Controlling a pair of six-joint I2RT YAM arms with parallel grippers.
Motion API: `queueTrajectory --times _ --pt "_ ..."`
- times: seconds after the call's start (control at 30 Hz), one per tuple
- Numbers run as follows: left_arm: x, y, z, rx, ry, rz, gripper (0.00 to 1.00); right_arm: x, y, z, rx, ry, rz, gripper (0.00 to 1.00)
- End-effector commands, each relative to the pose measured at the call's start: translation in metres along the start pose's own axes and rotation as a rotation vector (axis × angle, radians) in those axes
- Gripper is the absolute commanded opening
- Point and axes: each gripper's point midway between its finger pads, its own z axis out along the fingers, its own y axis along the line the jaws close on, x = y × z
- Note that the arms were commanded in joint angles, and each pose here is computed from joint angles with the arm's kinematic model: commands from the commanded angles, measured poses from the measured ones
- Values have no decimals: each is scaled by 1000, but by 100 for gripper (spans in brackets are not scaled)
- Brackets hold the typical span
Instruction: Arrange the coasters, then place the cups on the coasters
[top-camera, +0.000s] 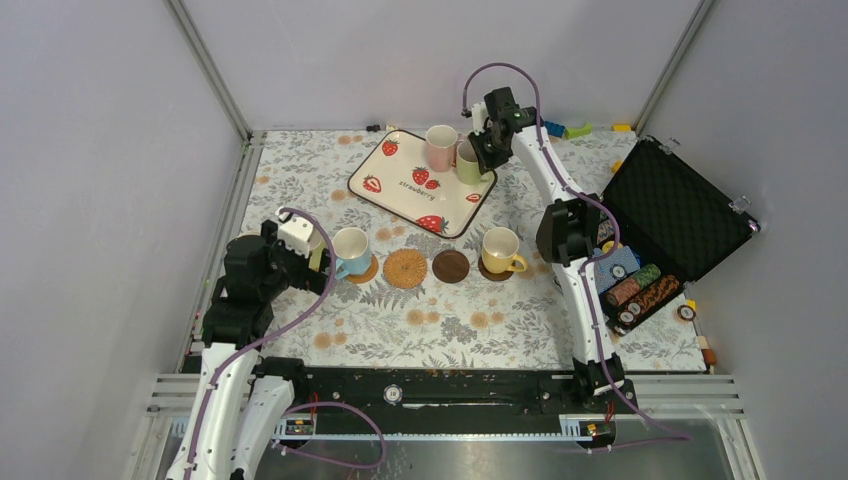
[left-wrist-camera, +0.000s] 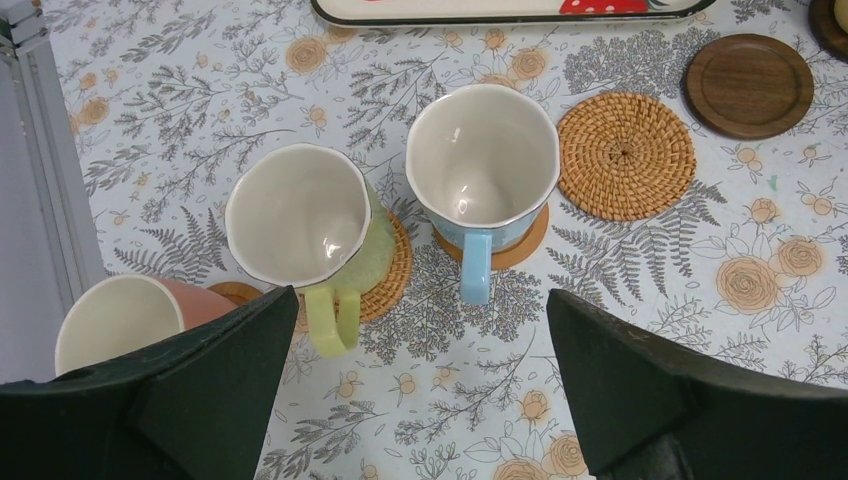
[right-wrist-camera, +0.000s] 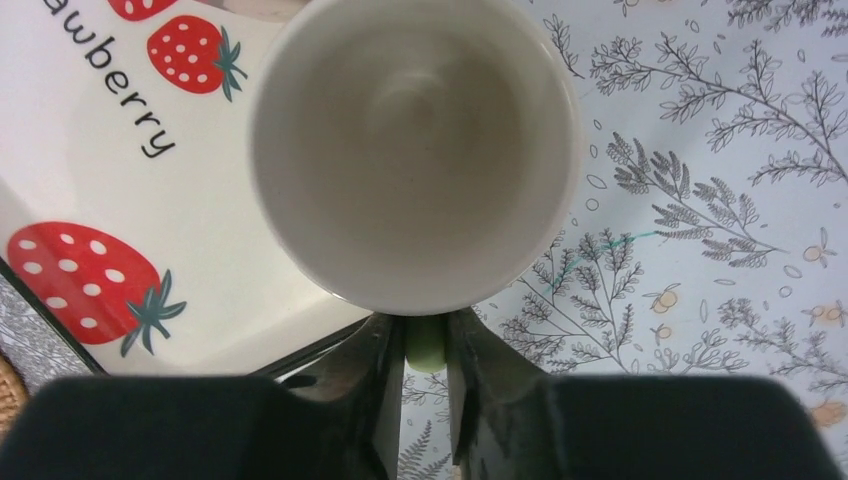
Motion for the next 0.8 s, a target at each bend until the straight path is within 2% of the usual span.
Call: queueTrajectory --times 0.0,0.1,0.13,0.33,0.67,0.77 --pt "-10 1 2 3 -48 21 99 -4 -6 -3 31 -5 0 15" --pt "-11 1 1 3 -50 22 99 -4 -7 -3 37 -4 3 2" --pt "-11 2 1 1 -51 22 99 -4 -7 -3 39 -4 2 0" --pt "-11 1 0 -1 -53 23 99 0 0 -11 9 11 2 0" --pt "-11 0 -1 7 -58 30 99 -44 36 -121 -95 -201 39 0" --pt "-11 -1 -1 7 -61 33 99 -49 52 -149 -95 -254 5 0"
